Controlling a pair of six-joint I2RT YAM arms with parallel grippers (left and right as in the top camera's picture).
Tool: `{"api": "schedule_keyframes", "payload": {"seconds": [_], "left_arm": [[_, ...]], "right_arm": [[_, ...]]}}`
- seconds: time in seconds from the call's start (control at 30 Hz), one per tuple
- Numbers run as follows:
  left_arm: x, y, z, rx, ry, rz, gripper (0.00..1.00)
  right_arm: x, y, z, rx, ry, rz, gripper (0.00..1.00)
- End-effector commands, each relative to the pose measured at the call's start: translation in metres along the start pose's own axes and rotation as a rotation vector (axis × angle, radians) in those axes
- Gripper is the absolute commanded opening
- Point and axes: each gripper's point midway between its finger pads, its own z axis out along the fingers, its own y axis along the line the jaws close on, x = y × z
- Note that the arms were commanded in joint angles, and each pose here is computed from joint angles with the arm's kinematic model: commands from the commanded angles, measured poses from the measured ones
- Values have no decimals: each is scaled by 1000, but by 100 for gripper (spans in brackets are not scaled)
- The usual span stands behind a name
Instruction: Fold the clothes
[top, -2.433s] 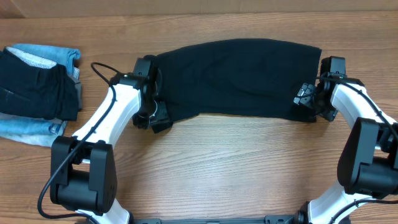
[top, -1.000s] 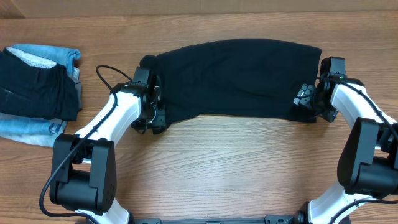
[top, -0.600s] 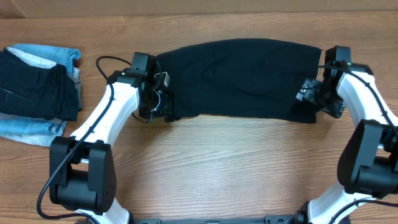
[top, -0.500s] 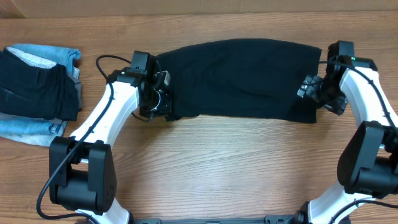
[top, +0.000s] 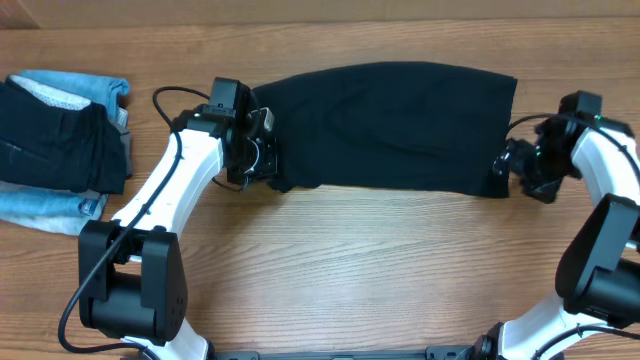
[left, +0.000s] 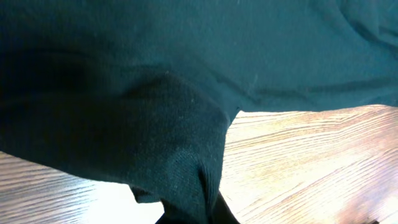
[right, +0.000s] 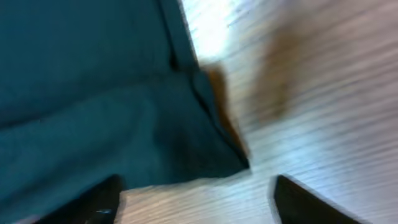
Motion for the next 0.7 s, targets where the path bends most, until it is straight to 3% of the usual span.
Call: {"api": "schedule_keyframes", "payload": {"seconds": [0.0,0.17,0.23,0.37,0.5,0.67], "left_arm": [[-9,-7,-5,28,-23,-10,5],[-9,-7,-5,28,-23,-10,6],[-10,-7,-5,29,-24,-9,6],[-10,-7,-6,29,-26,-11,6],[-23,-17,-21,36,-58,-8,4],[-42,-39,-90,-31,-105,-2,4]], "right_arm": [[8,-1,13,-17,-18,-75,73],[9,-5,33,-23,-69,-145,73],[13,-1,45,-67,-90,-156,54],[24,8,47,-120,-55,-174,4],[1,33,4,-183,-43,-170,4],[-17,63,-87,-222,-18,-141,4]]}}
